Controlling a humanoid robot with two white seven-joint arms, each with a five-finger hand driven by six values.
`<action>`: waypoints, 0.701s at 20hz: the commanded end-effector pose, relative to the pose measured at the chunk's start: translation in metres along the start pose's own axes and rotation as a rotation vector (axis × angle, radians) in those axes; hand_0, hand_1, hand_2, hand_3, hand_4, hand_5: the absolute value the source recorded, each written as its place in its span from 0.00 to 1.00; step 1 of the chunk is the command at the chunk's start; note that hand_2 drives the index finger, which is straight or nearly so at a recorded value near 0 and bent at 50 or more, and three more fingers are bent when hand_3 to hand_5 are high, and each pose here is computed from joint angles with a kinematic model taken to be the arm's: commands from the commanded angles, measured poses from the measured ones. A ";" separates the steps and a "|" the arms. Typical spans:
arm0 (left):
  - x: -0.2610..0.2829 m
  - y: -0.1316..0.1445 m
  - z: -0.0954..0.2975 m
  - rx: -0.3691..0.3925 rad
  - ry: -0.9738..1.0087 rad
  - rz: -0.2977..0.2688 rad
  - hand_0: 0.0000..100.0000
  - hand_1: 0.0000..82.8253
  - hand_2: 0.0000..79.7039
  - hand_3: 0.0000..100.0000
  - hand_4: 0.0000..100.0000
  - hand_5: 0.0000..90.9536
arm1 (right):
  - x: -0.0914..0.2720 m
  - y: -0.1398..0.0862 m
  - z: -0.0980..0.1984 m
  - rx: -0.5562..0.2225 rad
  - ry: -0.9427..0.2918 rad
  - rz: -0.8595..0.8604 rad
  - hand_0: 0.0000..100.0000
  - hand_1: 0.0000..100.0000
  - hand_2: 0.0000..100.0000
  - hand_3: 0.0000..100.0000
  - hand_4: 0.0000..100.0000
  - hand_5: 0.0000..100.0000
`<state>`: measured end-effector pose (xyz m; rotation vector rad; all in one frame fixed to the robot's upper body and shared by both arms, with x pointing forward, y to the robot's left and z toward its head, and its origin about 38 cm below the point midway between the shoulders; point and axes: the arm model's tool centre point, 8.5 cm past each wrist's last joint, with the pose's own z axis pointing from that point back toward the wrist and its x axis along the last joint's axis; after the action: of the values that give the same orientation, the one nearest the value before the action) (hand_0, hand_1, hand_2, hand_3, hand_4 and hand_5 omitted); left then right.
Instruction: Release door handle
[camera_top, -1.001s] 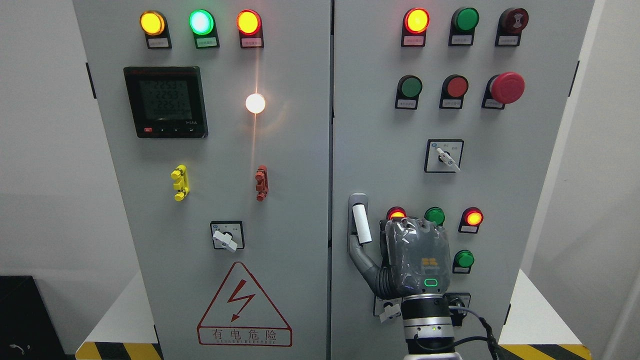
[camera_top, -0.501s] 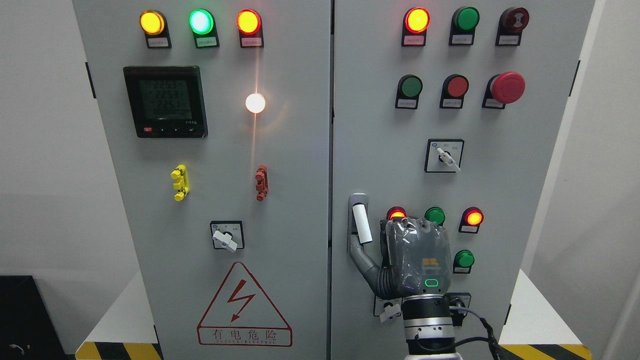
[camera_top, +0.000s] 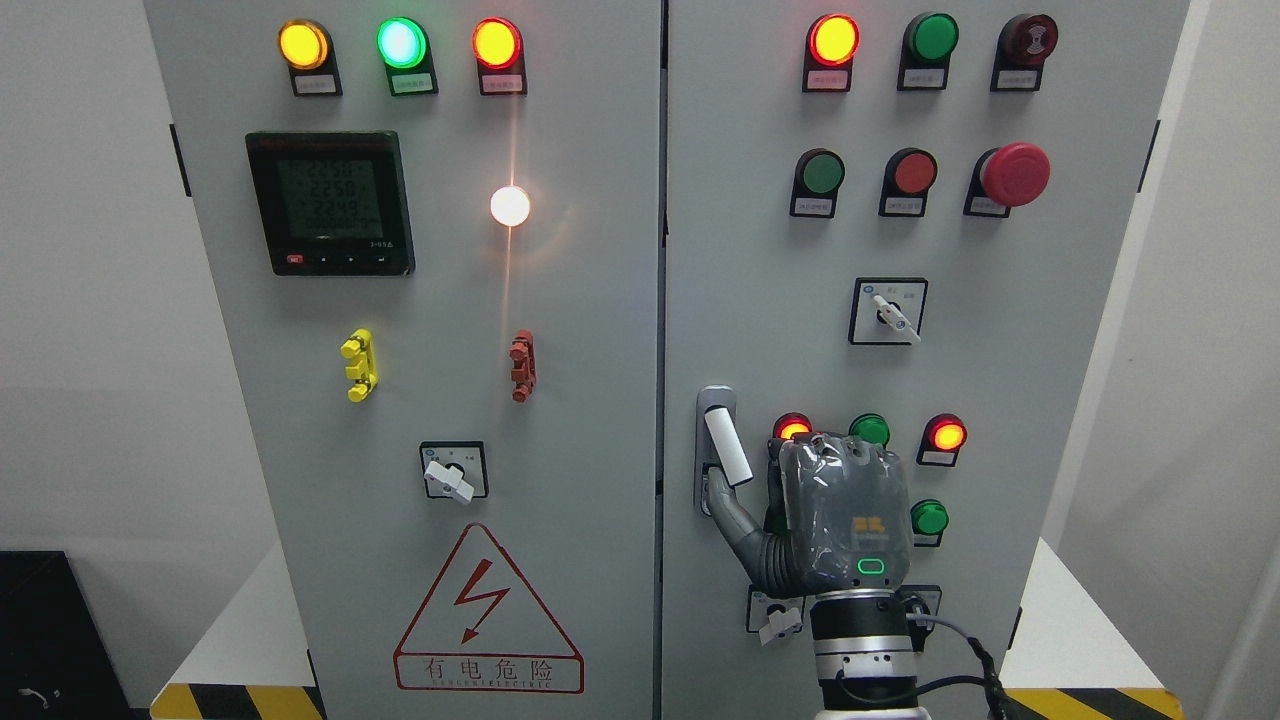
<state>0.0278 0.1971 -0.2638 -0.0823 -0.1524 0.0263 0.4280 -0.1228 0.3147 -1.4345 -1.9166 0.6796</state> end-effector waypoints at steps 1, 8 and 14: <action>-0.005 0.000 0.001 0.000 0.006 0.001 0.12 0.67 0.00 0.00 0.00 0.00 | -0.002 -0.002 0.000 -0.005 0.003 0.001 0.48 0.35 0.96 1.00 0.95 1.00; -0.005 0.000 0.001 0.000 0.006 0.001 0.12 0.67 0.00 0.00 0.00 0.00 | -0.003 -0.002 0.000 -0.003 0.004 0.004 0.47 0.37 0.96 1.00 0.95 1.00; -0.006 0.000 0.001 0.000 0.009 0.002 0.12 0.67 0.00 0.00 0.00 0.00 | -0.003 -0.002 0.000 -0.005 0.004 0.003 0.47 0.38 0.96 1.00 0.95 1.00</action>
<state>0.0279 0.1971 -0.2638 -0.0823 -0.1528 0.0263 0.4270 -0.1257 0.3158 -1.4451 -1.9180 0.6665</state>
